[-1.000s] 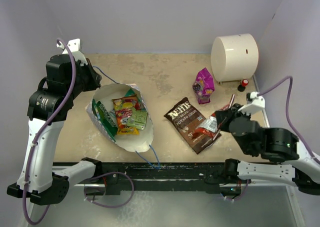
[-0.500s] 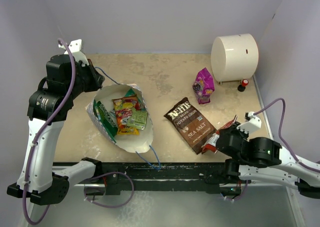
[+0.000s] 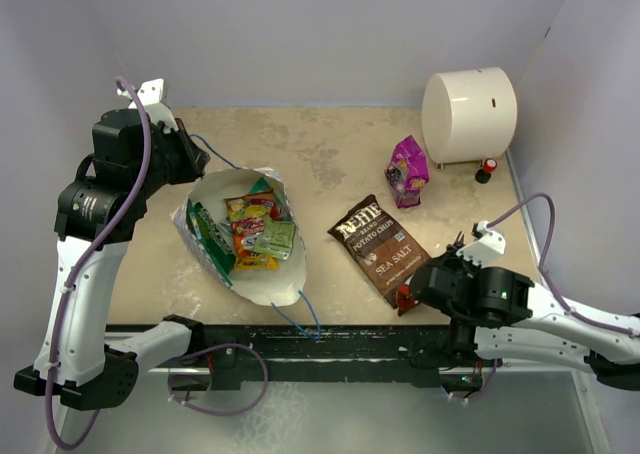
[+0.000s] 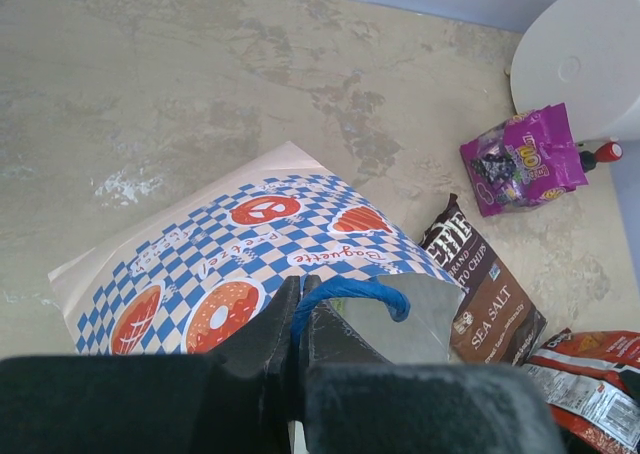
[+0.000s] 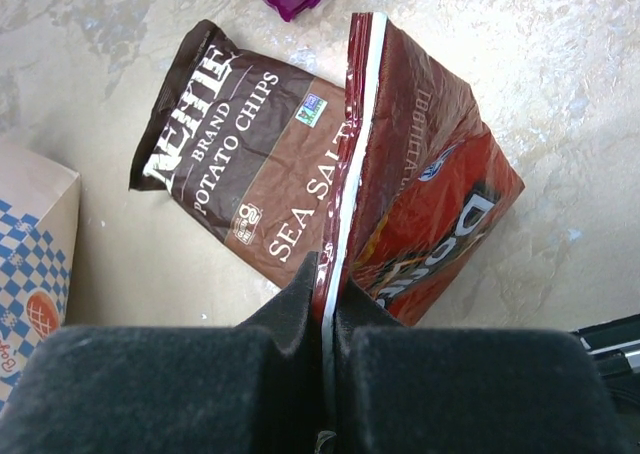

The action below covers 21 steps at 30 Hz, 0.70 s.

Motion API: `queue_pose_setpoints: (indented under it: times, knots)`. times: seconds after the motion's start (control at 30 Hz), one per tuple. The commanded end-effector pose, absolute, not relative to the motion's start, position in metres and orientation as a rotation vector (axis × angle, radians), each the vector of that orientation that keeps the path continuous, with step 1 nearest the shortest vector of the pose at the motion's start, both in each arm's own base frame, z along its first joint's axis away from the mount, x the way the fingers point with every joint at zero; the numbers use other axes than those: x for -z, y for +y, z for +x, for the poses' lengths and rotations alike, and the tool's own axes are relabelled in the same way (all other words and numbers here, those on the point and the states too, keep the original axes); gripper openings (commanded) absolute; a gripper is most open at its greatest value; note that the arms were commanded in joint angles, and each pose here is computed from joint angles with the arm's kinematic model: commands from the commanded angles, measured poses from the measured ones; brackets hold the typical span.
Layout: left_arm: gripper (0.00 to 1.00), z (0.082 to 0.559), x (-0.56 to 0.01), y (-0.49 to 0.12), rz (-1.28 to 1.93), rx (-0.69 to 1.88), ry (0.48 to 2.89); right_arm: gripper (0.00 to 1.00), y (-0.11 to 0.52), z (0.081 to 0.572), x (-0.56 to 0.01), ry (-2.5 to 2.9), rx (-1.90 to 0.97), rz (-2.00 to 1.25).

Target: Take the snacks out of the paper bag

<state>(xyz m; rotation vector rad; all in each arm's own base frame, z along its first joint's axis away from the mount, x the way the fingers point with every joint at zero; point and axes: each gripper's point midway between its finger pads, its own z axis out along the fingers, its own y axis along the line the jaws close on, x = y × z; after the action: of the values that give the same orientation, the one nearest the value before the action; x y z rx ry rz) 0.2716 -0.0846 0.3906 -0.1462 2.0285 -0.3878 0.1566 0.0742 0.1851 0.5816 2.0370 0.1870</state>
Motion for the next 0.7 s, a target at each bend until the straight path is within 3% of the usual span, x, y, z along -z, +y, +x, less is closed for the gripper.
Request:
queue_pose_setpoints:
  times: [0.0,0.23,0.67]
  knots:
    - [0.0,0.27,-0.416,-0.083,-0.147,0.402,1.943,0.0,0.084,0.167,-0.198,1.98,-0.197,0.605]
    - [0.0,0.269,-0.415,-0.082,-0.149,0.398,1.946,0.0,0.1,0.188,-0.193,2.062,-0.045,0.504]
    - [0.0,0.258,-0.416,-0.076,-0.18,0.392,1.943,0.0,0.145,0.257,-0.179,2.178,-0.051,0.304]
